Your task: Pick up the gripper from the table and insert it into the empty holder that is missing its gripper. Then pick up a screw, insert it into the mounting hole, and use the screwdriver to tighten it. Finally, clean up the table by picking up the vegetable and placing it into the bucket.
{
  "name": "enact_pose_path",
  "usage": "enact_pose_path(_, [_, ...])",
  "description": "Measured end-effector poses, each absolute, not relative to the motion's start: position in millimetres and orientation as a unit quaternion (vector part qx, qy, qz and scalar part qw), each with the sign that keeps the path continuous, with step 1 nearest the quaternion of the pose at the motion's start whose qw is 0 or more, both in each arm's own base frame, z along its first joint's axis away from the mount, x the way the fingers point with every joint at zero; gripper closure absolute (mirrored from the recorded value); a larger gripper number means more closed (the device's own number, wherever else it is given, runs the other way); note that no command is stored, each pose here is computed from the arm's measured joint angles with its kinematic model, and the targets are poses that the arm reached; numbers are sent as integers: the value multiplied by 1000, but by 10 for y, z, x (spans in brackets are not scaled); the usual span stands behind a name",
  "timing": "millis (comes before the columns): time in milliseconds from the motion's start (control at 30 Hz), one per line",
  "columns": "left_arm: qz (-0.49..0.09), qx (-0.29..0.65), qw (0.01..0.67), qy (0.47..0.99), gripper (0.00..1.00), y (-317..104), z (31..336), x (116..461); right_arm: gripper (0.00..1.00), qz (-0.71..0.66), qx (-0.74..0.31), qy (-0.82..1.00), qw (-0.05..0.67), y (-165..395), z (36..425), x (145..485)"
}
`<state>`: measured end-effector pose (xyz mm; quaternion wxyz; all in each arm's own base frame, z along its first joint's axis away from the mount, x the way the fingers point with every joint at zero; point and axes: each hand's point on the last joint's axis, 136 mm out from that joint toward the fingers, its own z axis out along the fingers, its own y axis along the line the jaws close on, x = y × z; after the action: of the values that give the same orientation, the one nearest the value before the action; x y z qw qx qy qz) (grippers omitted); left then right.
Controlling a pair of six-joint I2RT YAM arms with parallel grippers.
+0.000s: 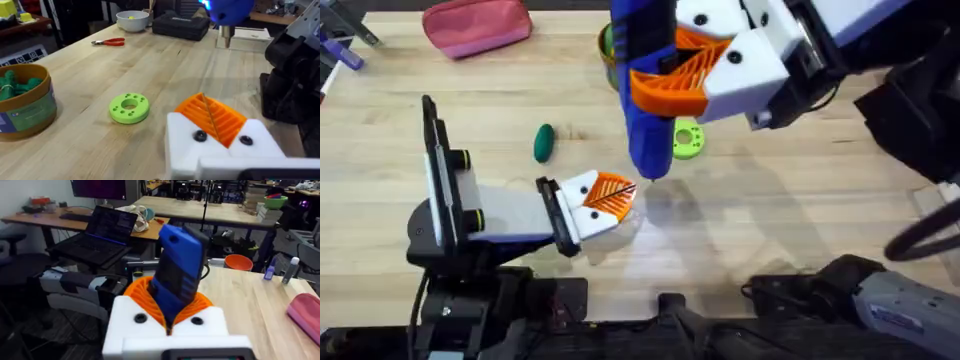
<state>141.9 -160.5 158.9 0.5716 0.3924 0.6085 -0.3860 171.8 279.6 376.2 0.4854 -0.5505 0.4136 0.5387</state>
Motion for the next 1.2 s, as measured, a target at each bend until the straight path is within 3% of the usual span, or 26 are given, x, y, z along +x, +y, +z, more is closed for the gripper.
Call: enact_pose_path(1200, [-386, 392, 572, 608, 980, -1605, 1590, 1418, 995, 550, -564, 391, 477, 2915, 3782, 1538])
